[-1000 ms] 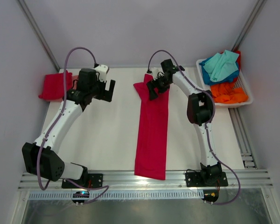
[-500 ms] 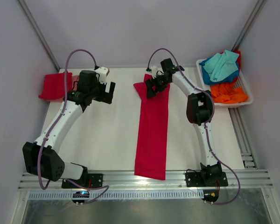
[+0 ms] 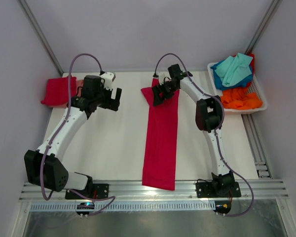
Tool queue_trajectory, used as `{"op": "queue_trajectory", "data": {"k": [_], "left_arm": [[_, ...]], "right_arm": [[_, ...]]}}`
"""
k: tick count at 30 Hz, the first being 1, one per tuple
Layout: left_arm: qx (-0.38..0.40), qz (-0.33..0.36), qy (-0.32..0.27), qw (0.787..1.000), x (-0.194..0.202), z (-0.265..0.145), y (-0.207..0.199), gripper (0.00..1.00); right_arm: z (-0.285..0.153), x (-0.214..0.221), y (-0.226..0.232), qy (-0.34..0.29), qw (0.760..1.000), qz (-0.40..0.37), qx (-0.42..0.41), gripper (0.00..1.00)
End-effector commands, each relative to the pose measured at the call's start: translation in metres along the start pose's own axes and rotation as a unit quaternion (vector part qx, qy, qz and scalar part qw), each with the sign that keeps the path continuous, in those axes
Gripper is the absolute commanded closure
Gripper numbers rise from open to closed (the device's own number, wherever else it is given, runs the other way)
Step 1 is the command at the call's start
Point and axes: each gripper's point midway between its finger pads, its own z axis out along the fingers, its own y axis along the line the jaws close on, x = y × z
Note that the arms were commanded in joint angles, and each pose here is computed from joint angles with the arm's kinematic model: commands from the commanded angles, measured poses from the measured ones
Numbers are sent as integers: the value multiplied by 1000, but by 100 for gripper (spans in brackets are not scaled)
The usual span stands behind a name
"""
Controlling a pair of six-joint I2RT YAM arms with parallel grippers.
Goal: Fold and stack the t-shirts
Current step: Rotate the tshirt 90 degrees
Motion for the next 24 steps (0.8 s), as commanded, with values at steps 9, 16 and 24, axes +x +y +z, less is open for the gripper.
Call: {"op": "queue_trajectory", "data": {"k": [9,16,24], "left_arm": [[16,-11,-23,1000,-7,-5,-3,1],[25,-25,-19,999,-4,-2,-6,1],[30,-26,-15,999,0,1,-7,1]], "right_arm": [[3,-29,7,-38,999,-25,-1,8],[0,-32,8,-43,999,-26,-1,22],[1,-34,9,-50,998,-23,-3,89]]}}
